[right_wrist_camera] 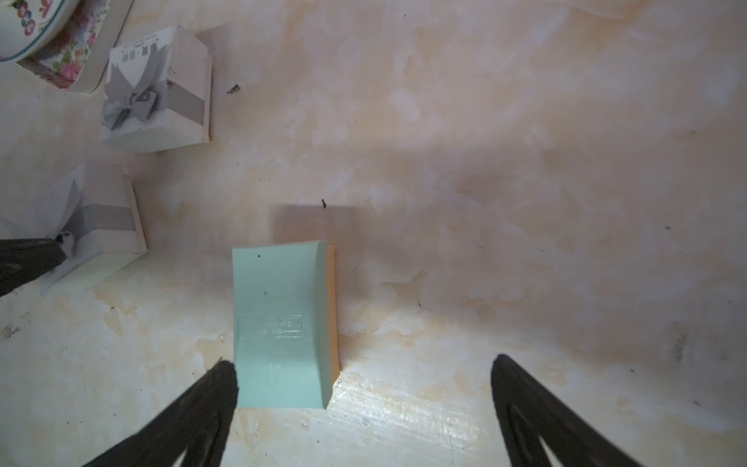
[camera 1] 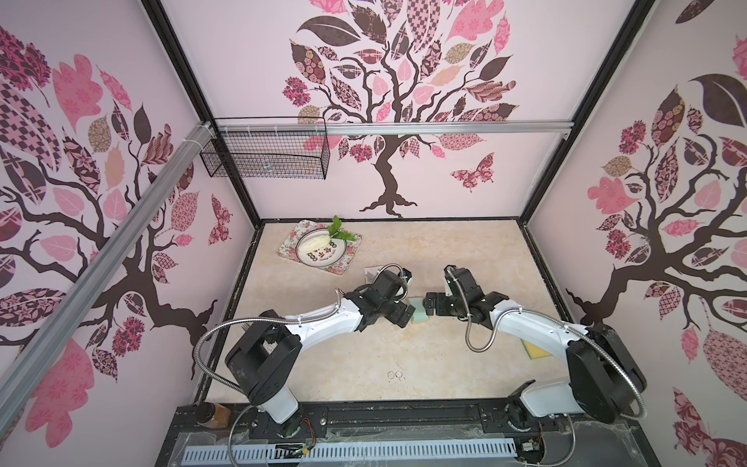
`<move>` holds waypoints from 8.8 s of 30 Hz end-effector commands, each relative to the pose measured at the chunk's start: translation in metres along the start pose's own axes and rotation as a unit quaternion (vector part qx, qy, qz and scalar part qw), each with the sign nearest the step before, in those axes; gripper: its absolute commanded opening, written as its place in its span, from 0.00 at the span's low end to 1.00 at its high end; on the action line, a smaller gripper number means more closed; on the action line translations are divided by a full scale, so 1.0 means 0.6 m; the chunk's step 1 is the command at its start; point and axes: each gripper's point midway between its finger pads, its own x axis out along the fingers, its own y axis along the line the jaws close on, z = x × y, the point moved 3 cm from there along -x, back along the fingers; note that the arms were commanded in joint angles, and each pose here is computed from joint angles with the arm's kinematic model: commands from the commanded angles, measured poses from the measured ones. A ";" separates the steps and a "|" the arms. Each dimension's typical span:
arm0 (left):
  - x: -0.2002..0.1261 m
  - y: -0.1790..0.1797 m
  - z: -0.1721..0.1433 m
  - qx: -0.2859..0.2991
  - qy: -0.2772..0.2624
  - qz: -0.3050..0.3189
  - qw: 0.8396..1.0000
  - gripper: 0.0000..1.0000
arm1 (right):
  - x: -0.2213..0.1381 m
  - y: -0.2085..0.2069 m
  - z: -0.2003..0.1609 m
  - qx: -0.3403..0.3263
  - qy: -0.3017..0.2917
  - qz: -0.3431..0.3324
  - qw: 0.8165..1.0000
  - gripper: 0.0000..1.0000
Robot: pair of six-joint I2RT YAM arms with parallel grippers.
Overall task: Take the rings out of the lift-off lid box
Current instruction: Close the lid on the jewelry box, then pick up the jewelry box from the center of the board, then place the jewelry box at the center of the board, then pick up the jewelry box from the center of the board, then open the lid on the jewelry box.
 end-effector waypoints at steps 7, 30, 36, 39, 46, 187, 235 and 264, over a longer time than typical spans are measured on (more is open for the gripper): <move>0.024 0.002 0.050 -0.005 -0.023 0.011 1.000 0.98 | 0.031 -0.005 -0.006 -0.013 0.034 -0.015 0.999 1.00; 0.082 0.013 -0.023 -0.031 0.029 0.028 0.999 0.98 | 0.070 -0.003 -0.040 -0.025 0.065 -0.028 0.997 1.00; 0.099 0.014 -0.053 -0.038 0.051 0.030 0.998 0.98 | 0.077 -0.009 -0.044 -0.024 0.072 -0.040 0.996 1.00; 0.102 0.016 -0.061 -0.039 0.057 0.032 0.997 0.98 | 0.074 -0.012 -0.045 -0.026 0.072 -0.047 0.996 0.99; 0.058 0.019 -0.024 -0.028 0.019 0.036 0.999 0.98 | 0.034 0.009 -0.005 -0.053 0.034 -0.039 0.997 1.00; -0.255 0.060 -0.139 -0.026 -0.240 0.016 0.970 0.98 | 0.286 0.286 0.141 -0.133 0.052 -0.051 0.988 0.79; -0.191 -0.092 -0.024 0.172 -0.392 -0.159 0.890 0.98 | -0.195 0.191 -0.017 0.039 0.039 0.474 0.879 0.76; -0.192 -0.095 0.024 0.150 -0.417 -0.162 0.881 0.88 | -0.155 0.185 -0.035 0.057 0.067 0.473 0.877 0.76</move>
